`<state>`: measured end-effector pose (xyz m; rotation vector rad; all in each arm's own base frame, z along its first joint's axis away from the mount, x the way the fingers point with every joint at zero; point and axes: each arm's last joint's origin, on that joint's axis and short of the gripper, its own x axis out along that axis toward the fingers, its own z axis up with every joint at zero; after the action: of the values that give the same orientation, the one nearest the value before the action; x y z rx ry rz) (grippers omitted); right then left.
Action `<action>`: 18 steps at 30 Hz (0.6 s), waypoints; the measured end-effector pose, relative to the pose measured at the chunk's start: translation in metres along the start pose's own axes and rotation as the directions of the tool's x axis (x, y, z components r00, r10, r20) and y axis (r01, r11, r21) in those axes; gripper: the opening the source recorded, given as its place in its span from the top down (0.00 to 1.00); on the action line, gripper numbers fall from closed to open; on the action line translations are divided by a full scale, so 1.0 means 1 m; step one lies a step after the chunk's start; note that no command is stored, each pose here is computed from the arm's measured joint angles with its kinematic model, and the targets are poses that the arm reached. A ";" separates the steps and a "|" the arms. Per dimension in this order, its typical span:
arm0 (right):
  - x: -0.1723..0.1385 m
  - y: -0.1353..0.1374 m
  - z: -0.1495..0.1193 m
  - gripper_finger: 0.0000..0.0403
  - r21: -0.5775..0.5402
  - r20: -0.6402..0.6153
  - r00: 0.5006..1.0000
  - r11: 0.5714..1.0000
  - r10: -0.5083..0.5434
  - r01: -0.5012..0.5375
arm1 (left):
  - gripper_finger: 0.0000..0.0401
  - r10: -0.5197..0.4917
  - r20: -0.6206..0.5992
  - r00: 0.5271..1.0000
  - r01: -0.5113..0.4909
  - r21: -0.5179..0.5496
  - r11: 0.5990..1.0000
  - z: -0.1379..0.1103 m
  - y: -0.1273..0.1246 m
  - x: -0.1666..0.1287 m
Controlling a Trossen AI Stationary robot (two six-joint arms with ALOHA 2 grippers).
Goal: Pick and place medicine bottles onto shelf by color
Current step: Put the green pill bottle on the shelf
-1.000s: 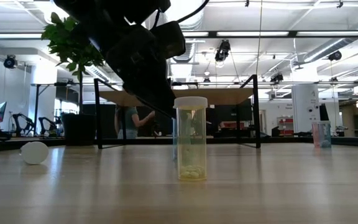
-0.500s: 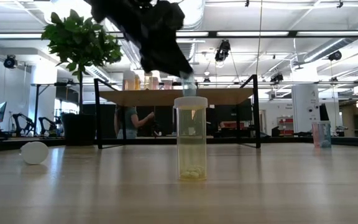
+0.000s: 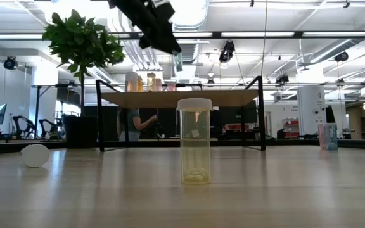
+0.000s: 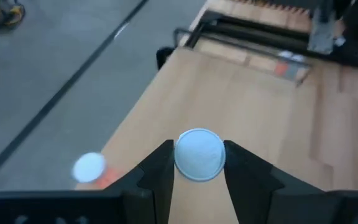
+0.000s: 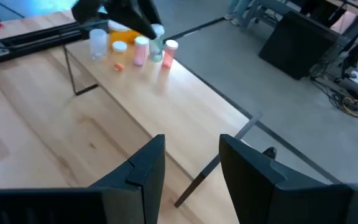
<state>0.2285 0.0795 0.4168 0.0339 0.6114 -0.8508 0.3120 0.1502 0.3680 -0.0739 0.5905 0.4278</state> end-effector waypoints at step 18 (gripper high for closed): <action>0.001 -0.011 0.004 0.64 0.038 0.003 1.000 0.999 -0.010 0.010 | 0.73 0.034 -0.183 0.982 -0.019 0.083 0.996 -0.027 0.022 0.042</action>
<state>0.2230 0.0702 0.4225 0.0641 0.5926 -0.8720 0.3206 0.1806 0.3234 -0.0287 0.7918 0.4249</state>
